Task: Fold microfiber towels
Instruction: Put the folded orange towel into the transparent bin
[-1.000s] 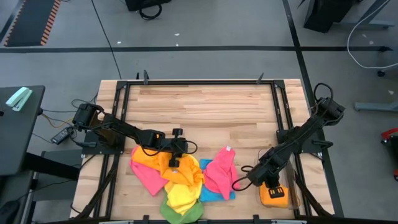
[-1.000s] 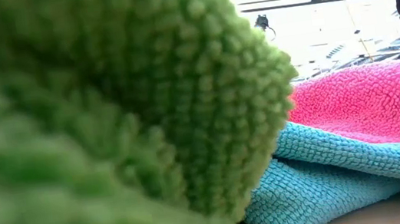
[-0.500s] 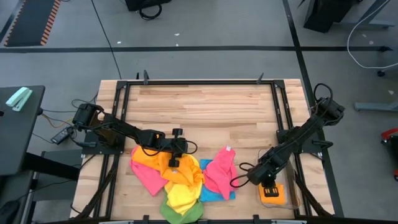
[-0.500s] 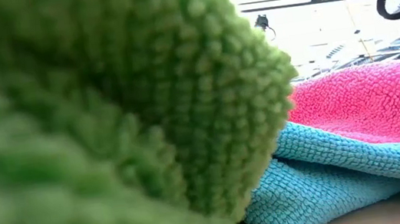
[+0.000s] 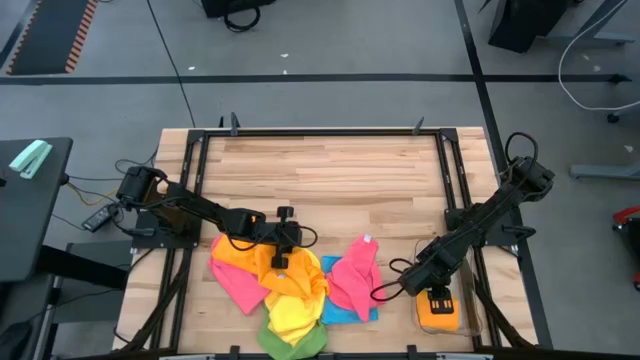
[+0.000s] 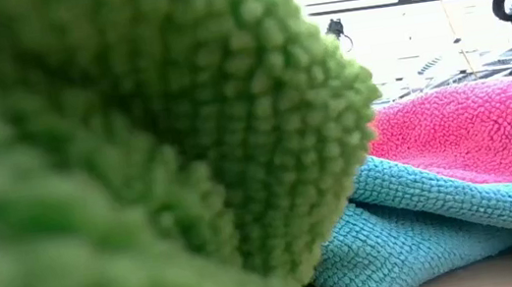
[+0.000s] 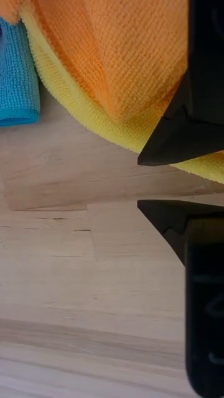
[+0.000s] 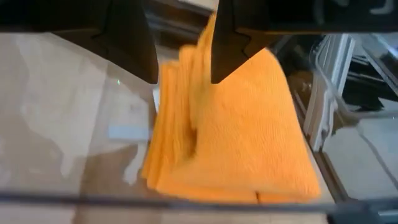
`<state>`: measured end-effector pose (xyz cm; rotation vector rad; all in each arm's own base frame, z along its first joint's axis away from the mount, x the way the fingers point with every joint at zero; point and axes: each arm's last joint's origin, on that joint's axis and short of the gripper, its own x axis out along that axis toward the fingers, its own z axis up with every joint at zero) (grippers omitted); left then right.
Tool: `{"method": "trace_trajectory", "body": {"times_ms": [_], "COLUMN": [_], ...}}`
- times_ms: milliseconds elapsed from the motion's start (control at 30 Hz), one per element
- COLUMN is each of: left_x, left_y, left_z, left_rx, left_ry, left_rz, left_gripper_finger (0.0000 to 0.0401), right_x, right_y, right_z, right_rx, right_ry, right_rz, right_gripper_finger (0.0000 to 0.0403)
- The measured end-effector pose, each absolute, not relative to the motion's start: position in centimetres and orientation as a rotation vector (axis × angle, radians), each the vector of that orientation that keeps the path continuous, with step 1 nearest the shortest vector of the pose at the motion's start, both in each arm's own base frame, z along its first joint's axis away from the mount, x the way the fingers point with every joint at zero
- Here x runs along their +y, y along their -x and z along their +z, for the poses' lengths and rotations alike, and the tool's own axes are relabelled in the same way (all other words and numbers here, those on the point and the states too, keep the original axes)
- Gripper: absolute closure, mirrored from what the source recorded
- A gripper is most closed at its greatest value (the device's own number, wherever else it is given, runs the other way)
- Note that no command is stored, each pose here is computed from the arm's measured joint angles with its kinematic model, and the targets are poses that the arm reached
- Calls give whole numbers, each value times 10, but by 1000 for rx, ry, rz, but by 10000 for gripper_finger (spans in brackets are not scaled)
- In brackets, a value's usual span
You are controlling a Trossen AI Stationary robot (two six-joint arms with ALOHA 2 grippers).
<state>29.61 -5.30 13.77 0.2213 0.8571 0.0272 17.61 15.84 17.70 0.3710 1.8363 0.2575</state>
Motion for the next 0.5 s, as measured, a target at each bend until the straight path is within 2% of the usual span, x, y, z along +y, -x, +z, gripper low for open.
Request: {"method": "trace_trajectory", "body": {"times_ms": [100,300,500], "left_x": [-53,-53,-52], "left_y": [-296,-296,-293], "left_z": [138,137,135], "left_rx": [857,864,894], "left_ry": [-221,-217,-208], "left_rz": [27,29,36], "left_gripper_finger": [294,294,294], "right_x": [156,151,151], "right_y": [-174,-168,-160], "right_z": [183,174,153], "right_rx": [1864,1778,1746], "right_ry": [-314,-103,-111], "right_rz": [215,122,134], "right_gripper_finger": [255,273,290]}}
